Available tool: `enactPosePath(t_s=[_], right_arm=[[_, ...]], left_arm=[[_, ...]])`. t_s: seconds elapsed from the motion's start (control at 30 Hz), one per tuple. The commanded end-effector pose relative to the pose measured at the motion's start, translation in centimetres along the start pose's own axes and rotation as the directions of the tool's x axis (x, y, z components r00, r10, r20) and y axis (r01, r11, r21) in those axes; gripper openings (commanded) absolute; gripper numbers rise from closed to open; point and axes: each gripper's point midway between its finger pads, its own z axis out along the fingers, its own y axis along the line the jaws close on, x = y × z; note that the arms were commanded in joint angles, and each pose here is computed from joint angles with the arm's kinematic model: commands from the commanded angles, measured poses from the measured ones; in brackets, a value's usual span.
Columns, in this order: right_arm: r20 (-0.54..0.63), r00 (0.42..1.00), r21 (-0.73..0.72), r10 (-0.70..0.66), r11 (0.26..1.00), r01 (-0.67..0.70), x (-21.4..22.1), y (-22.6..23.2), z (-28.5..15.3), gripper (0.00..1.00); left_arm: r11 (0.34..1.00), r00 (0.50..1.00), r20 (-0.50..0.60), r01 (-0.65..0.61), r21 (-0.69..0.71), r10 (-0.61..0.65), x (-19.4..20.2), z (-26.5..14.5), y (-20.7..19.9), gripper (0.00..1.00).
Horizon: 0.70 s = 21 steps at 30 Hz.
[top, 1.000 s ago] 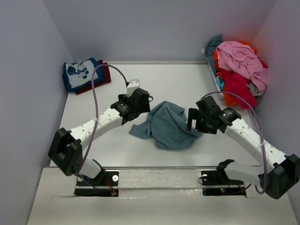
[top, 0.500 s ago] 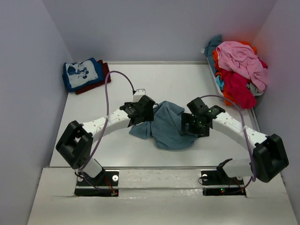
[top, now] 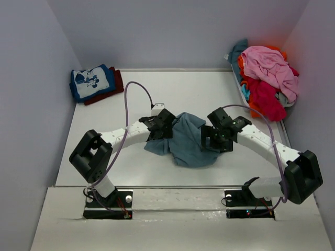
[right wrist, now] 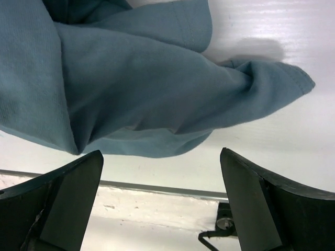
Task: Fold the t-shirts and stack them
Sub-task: Flatten out the tshirt
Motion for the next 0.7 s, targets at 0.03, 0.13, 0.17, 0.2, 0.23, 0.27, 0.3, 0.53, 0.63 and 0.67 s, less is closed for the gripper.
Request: enactPosePath(t_s=[0.03,0.13,0.17,0.2,0.23,0.27,0.3,0.53,0.63,0.67], right_arm=[[0.036,0.999,-0.041,-0.019,0.999,0.021,-0.3,0.7,-3.7,0.99],[-0.029,0.998,-0.068,-0.053,0.996,0.051,1.5,0.5,-4.3,1.00],[-0.039,0.998,-0.067,-0.052,0.996,0.050,1.9,0.3,-4.4,1.00],[-0.050,0.997,-0.068,-0.053,0.996,0.049,2.3,0.1,-4.3,1.00],[-0.071,0.996,-0.080,-0.054,0.996,0.048,3.2,-0.1,-4.0,1.00],[-0.076,0.996,-0.086,-0.051,0.995,0.044,3.5,-0.1,-4.0,1.00],[-0.085,0.995,-0.092,-0.047,0.995,0.039,3.9,-0.2,-4.1,0.99],[-0.172,0.984,-0.117,-0.050,0.993,0.030,5.8,0.1,-0.2,0.99],[-0.155,0.988,-0.136,-0.018,0.991,-0.003,4.8,1.2,0.8,0.99],[-0.151,0.988,-0.136,-0.009,0.991,-0.012,4.6,1.4,1.0,0.99]], left_arm=[[1.000,1.000,0.027,0.014,0.016,-0.014,-0.9,-1.5,-0.3,0.99],[1.000,1.000,0.027,0.012,0.012,-0.013,-0.8,-1.6,0.0,0.99],[1.000,1.000,0.025,0.010,0.006,-0.010,-0.7,-1.7,0.2,0.99],[1.000,1.000,0.024,0.008,0.005,-0.008,-0.7,-1.7,0.2,0.99],[1.000,1.000,0.026,0.008,0.005,-0.008,-0.8,-1.8,0.2,0.99],[1.000,1.000,0.023,0.006,0.000,-0.006,-0.7,-1.9,0.4,0.99],[1.000,1.000,0.025,0.008,0.002,-0.009,-0.8,-2.0,0.4,0.99],[1.000,0.999,0.027,0.017,-0.002,-0.017,-0.1,-2.3,1.2,0.99],[1.000,0.999,0.029,0.029,-0.002,-0.028,-0.1,-2.4,1.3,0.99],[0.999,0.999,0.032,0.033,0.003,-0.033,-0.2,-2.4,1.2,0.99]])
